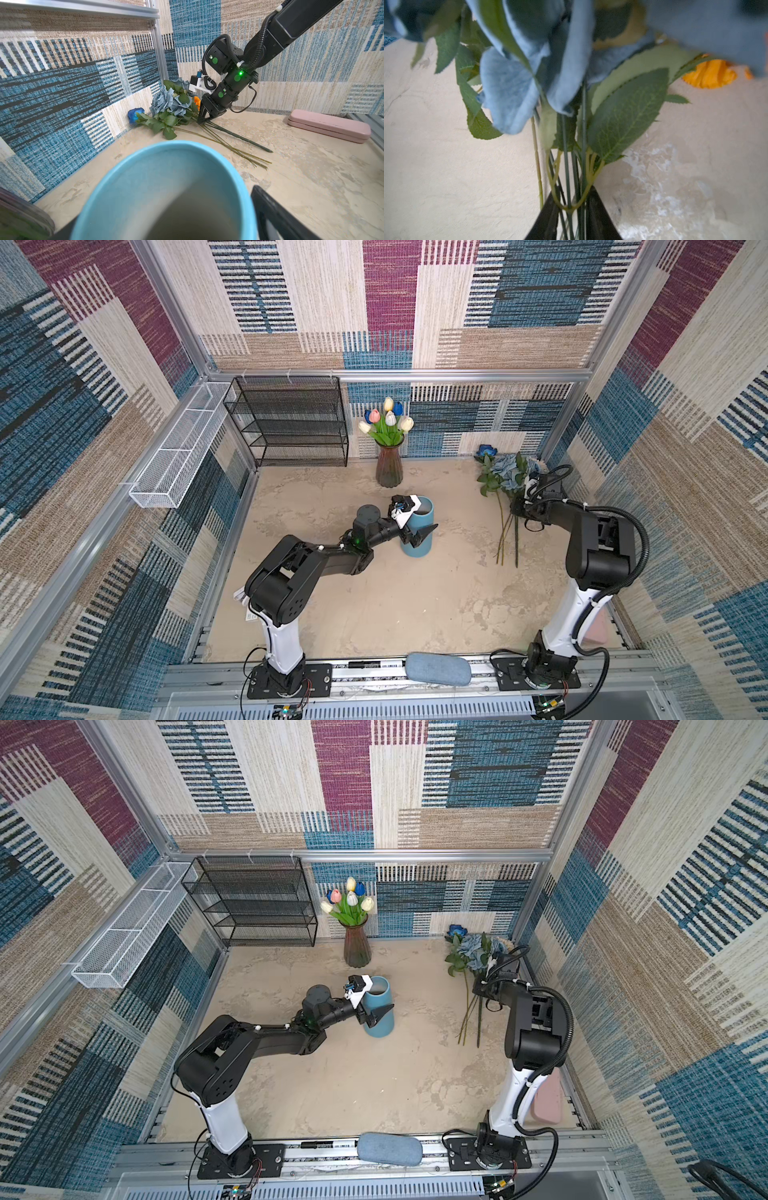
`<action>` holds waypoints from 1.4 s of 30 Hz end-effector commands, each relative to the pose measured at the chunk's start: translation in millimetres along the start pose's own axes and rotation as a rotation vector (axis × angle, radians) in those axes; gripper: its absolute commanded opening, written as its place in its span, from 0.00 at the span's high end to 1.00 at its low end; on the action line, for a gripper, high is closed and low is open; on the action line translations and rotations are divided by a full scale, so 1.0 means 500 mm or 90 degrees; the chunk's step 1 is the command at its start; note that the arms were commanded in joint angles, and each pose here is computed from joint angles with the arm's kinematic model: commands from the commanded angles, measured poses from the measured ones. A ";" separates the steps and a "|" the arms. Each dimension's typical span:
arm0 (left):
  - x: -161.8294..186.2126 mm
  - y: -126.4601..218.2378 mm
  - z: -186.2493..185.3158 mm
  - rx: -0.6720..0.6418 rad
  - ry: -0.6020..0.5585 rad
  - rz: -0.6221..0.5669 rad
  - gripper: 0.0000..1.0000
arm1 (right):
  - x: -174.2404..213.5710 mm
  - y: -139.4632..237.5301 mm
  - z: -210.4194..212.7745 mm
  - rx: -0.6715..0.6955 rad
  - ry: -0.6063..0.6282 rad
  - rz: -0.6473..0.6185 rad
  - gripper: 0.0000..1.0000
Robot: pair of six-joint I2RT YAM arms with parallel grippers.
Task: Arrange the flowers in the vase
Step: 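Close the right gripper on the blue rose stems while left releases the vase, then lift the blue roses upward with the right gripper while left draws back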
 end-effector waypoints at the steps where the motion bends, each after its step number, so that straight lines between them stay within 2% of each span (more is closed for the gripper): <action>1: -0.023 0.006 0.003 -0.004 -0.035 0.006 0.01 | -0.025 0.013 0.009 -0.012 0.007 -0.038 0.76; 11: -0.120 0.049 0.010 -0.045 -0.056 -0.030 0.01 | -0.047 0.051 0.020 -0.016 0.010 -0.066 0.80; 16: -0.189 0.109 -0.005 -0.065 -0.090 -0.054 0.01 | -0.068 0.086 0.031 -0.022 0.012 -0.095 0.85; 20: -0.241 0.163 -0.012 -0.094 -0.127 -0.028 0.01 | -0.088 0.118 0.040 -0.023 0.015 -0.118 0.87; 21: -0.247 0.179 -0.014 -0.105 -0.134 -0.016 0.01 | -0.094 0.129 0.043 -0.025 0.015 -0.127 0.92; 22: -0.251 0.194 -0.014 -0.119 -0.141 -0.009 0.01 | -0.100 0.139 0.047 -0.028 0.016 -0.137 0.95; 24: -0.248 0.217 -0.010 -0.156 -0.152 0.003 0.01 | -0.111 0.159 0.055 -0.035 0.017 -0.151 0.96; 28: -0.208 0.249 0.003 -0.237 -0.137 0.002 0.01 | -0.136 0.207 0.070 -0.043 0.019 -0.191 0.97; 30: -0.179 0.257 -0.002 -0.246 -0.122 0.005 0.01 | -0.148 0.236 0.082 -0.053 0.023 -0.213 0.98; 32: -0.153 0.269 -0.007 -0.260 -0.107 0.001 0.01 | -0.161 0.274 0.105 -0.083 0.037 -0.245 1.00; 36: -0.108 0.296 -0.015 -0.289 -0.104 0.012 0.01 | -0.180 0.399 0.187 -0.186 0.101 -0.360 1.00; 42: -0.053 0.327 -0.033 -0.299 -0.103 0.053 0.01 | -0.142 0.628 0.337 -0.464 0.207 -0.561 1.00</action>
Point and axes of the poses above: each gripper's point midway between its finger pads, its own y axis back along the fingers, its own z axis along the line the jaws close on, x = y × z, the point moved 4 cm from there along y, back along the fingers, and after that the axes turned 1 degree about -y, right-handed, at the moved point
